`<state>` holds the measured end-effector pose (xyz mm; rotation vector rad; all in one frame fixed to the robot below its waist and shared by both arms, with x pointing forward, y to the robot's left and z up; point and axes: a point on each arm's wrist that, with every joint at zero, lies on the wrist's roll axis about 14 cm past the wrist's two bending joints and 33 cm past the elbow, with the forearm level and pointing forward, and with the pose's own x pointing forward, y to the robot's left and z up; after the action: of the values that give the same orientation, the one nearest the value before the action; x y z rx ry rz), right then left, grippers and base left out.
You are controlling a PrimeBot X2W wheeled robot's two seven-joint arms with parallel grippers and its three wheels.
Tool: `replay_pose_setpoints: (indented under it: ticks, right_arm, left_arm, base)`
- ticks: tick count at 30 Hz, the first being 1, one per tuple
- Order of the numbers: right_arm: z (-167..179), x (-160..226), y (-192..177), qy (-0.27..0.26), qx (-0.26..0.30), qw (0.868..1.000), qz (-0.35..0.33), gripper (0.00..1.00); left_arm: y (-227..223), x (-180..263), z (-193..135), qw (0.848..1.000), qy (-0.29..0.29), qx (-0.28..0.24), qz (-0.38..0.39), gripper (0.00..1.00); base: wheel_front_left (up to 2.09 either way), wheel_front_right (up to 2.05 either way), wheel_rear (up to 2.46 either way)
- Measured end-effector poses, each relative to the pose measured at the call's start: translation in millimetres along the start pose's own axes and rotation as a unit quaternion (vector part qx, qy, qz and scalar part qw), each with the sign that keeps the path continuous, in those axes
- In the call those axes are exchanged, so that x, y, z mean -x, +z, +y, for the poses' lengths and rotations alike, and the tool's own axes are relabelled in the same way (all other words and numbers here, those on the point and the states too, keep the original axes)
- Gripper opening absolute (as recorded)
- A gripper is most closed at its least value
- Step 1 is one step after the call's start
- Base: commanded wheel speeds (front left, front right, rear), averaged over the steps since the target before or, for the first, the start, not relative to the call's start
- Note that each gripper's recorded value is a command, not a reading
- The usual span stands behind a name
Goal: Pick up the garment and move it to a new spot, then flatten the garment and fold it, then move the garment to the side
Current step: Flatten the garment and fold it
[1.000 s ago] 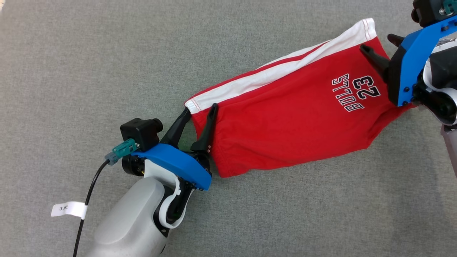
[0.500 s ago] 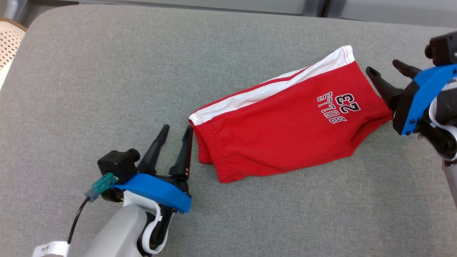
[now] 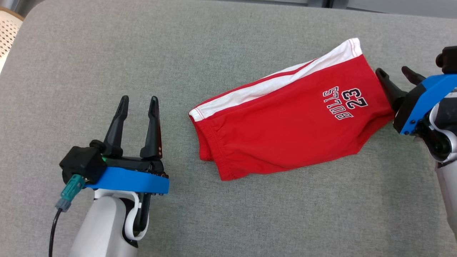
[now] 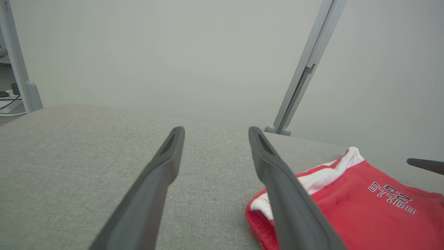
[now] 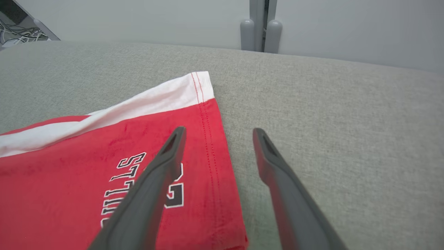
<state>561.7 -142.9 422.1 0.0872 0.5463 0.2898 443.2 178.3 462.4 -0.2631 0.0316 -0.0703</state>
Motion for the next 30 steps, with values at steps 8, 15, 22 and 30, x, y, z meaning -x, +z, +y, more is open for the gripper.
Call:
replay_pose_setpoints:
  ticks: [8,15,22,30]
  right_arm:
    - [2,-29,-21,-0.006,-0.022,0.999,0.036,1.0]
    - [13,-40,-48,-0.002,-0.001,0.996,0.09,1.0]
    - [20,-37,-53,0.004,0.02,0.995,0.101,0.0]
    - [11,-19,-46,-0.011,-0.007,0.998,0.065,0.0]
  left_arm:
    - [-5,3,23,0.999,0.034,-0.015,0.004,1.0]
    - [-3,8,31,0.999,0.048,-0.019,0.004,1.0]
    - [-3,11,27,0.999,0.044,-0.016,0.004,1.0]
    - [-4,17,23,0.999,0.036,-0.015,0.007,1.0]
  base:
    - [0.0,0.0,0.0]
    - [0.0,0.0,0.0]
    - [0.0,0.0,0.0]
    - [0.0,0.0,0.0]
